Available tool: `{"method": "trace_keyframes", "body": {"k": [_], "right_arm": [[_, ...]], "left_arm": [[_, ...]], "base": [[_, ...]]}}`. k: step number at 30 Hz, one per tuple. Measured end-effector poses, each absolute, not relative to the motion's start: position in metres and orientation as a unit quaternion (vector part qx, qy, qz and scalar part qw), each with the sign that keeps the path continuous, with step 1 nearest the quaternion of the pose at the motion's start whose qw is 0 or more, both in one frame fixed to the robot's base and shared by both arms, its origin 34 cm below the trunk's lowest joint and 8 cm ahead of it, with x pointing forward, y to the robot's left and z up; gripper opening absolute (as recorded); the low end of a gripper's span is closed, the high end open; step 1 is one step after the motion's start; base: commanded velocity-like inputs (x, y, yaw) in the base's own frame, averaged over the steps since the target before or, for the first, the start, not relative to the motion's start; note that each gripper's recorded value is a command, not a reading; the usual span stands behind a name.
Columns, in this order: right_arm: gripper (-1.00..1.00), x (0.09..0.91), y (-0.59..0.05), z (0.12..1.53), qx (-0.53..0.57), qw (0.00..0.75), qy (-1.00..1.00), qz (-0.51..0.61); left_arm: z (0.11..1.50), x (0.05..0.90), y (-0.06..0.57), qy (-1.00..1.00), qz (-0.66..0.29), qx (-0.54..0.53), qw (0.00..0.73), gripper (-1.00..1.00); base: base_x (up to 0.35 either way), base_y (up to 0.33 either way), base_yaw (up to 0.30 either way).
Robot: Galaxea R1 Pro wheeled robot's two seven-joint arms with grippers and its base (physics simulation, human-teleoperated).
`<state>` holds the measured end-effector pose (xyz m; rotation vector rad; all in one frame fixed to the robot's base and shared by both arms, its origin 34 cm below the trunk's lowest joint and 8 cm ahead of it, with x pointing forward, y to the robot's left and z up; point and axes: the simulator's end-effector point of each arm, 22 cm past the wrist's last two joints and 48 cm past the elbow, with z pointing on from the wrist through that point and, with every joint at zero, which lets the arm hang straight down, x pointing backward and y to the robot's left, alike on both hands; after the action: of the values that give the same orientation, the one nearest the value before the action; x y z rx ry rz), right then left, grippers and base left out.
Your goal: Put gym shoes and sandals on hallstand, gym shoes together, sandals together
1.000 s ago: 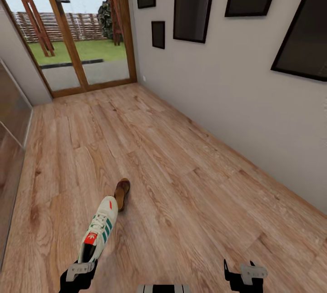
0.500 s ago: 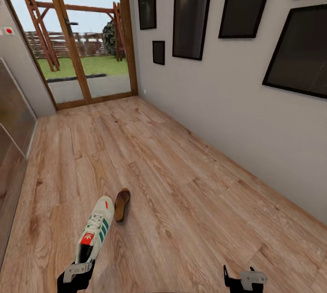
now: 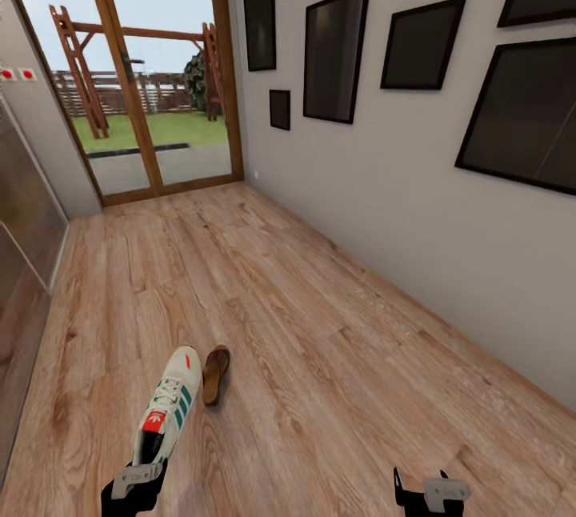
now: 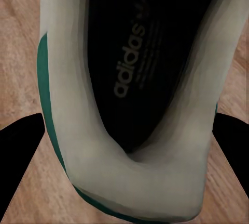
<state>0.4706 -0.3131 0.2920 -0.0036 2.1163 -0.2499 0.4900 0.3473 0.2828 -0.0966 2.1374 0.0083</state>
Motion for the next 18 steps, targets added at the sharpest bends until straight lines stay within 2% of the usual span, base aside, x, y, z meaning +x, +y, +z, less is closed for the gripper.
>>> {"method": "trace_keyframes", "body": {"k": [18], "right_arm": [[1.0, 0.484, -0.313, 0.338, 0.0, 0.491, 0.865, -0.103]], "left_arm": [[0.328, 0.504, 0.345, 0.873, 0.002, -0.04, 0.486, -1.0]], "base": [[0.0, 0.0, 0.0]]}}
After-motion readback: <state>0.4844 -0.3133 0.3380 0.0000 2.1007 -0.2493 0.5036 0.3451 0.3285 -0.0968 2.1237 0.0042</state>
